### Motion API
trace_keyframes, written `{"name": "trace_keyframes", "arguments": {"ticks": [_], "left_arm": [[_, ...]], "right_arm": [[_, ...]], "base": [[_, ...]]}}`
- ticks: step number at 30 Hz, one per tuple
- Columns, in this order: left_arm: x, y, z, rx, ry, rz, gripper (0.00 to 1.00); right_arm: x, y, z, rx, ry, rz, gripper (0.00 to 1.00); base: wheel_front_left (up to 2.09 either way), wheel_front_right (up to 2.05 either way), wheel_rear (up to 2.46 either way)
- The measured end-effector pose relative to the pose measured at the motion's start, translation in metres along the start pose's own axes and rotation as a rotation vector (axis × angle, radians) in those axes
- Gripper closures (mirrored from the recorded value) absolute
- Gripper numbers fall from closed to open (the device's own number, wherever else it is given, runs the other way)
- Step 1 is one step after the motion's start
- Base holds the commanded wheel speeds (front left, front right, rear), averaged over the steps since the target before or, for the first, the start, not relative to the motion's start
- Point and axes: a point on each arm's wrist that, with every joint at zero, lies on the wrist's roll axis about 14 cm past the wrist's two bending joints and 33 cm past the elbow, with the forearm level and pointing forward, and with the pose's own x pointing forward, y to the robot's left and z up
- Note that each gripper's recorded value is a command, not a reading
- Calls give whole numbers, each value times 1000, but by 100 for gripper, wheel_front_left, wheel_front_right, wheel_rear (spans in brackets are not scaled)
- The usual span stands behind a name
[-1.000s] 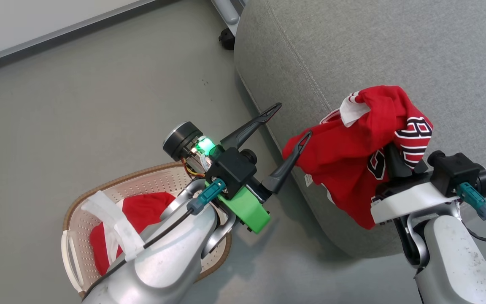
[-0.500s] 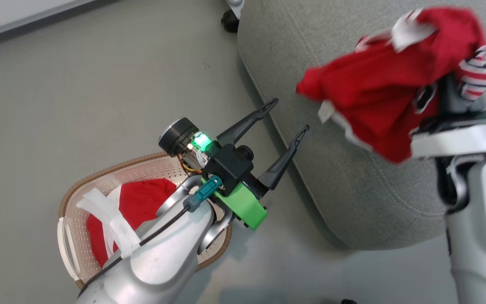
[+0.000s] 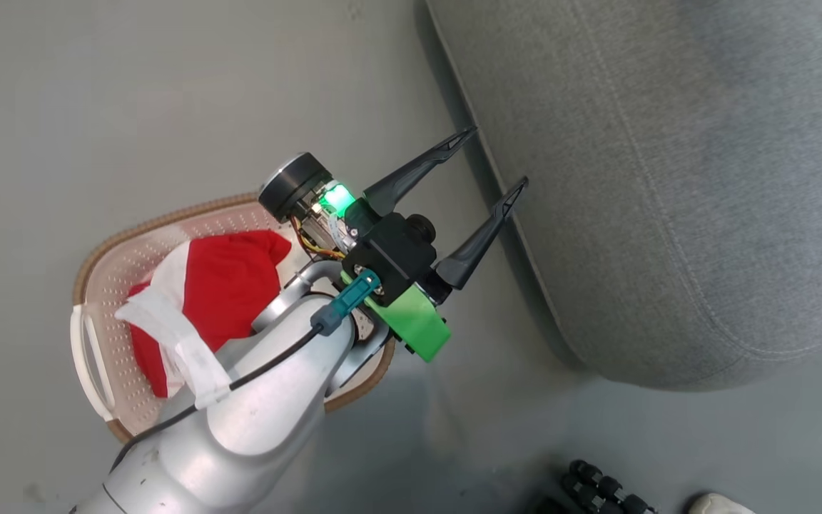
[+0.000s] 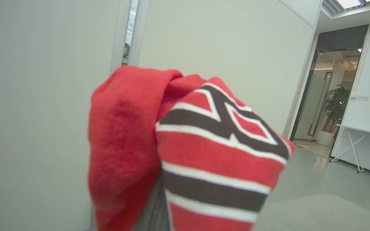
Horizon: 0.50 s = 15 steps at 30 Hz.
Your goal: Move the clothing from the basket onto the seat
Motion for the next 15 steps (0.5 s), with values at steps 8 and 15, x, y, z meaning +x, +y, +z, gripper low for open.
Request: {"name": "trace_keyframes", "arguments": {"ticks": [8, 15], "left_arm": [[-5, 20, -34, -40, 37, 21, 0], [-13, 30, -61, -72, 75, 40, 0]], "right_arm": [[29, -5, -47, -31, 69, -21, 100], [1, 2, -138, -20, 316, -26, 100]], "base": [[0, 0, 0], [0, 0, 0]]}}
